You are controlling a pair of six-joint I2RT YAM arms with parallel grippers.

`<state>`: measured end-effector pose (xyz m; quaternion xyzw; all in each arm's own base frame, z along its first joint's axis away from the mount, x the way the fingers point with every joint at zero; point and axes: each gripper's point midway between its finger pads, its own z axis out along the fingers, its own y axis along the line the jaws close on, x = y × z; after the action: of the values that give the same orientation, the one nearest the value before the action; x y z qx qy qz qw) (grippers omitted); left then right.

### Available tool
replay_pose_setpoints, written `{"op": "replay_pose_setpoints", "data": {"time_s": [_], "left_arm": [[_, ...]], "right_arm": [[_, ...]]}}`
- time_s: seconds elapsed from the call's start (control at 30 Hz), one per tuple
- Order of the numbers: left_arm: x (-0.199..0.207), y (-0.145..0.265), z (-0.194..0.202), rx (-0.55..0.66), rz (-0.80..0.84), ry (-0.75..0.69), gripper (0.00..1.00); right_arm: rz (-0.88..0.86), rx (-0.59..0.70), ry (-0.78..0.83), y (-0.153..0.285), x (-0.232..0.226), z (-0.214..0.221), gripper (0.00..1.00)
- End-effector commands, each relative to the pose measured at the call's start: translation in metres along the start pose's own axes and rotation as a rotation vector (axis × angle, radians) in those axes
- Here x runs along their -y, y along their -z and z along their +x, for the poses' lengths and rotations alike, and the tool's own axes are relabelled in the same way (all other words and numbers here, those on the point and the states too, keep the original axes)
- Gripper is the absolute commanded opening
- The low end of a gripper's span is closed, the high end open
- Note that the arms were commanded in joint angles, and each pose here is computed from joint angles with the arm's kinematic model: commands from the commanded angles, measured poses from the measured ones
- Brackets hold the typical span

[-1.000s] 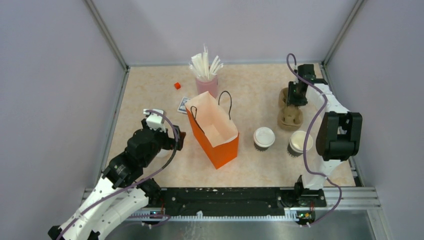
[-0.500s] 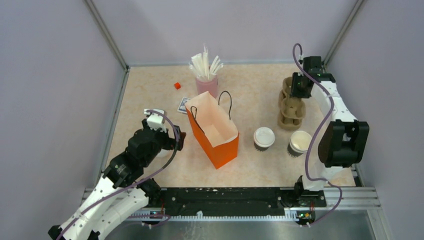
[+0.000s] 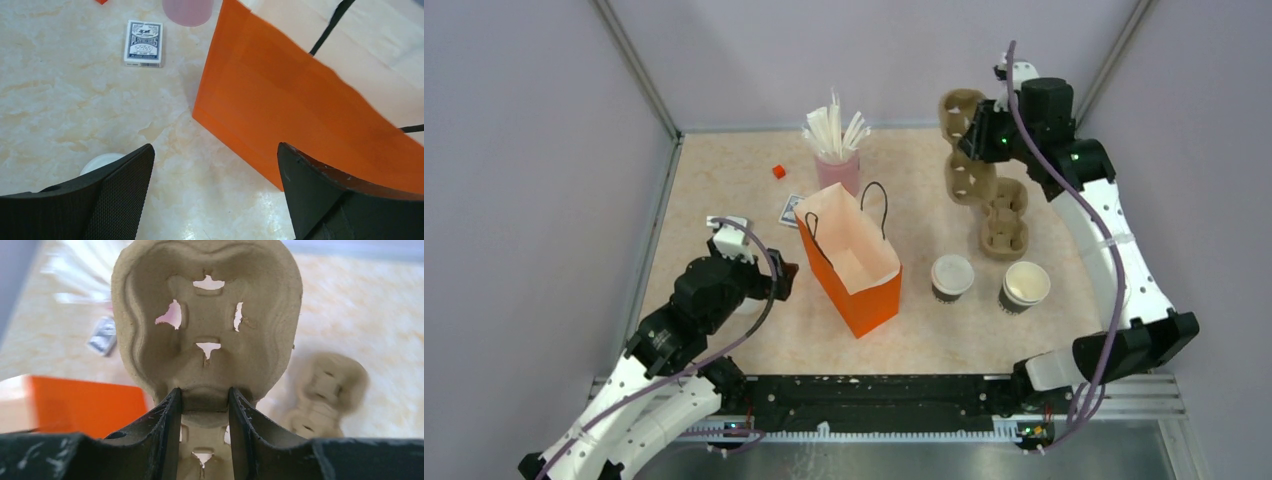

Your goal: Pack the takeout coffee

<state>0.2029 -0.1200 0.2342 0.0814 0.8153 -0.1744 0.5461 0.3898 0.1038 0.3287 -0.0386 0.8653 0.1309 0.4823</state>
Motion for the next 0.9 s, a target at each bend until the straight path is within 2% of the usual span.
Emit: {"op": "replay_pose_setpoints", "data": {"time_s": [0.0,0.13,0.33,0.63,0.73,0.87], "left_arm": [[0.026,0.02,-0.045,0.108,0.116,0.096,0.97],[0.045,0.038,-0.066,0.13,0.212,0.159,0.96],[0.07,0.057,-0.09,0.171,0.349,0.26,0.94],[0.082,0.07,-0.119,0.226,0.405,0.337,0.94],[0.082,0.071,-0.127,0.247,0.402,0.369,0.94],[0.09,0.064,-0.131,0.21,0.418,0.425,0.93]], "right_arm": [[-0.165,0.168,0.063,0.064,-0.08,-0.045,0.28],[-0.29,0.226,0.095,0.104,-0.136,-0.059,0.27],[-0.461,0.28,0.082,0.14,-0.189,-0.062,0.26],[-0.766,0.247,0.047,0.176,-0.263,-0.045,0.25],[-0.797,0.225,0.031,0.178,-0.278,-0.036,0.25],[-0.717,0.186,0.023,0.158,-0.277,-0.019,0.25]]}}
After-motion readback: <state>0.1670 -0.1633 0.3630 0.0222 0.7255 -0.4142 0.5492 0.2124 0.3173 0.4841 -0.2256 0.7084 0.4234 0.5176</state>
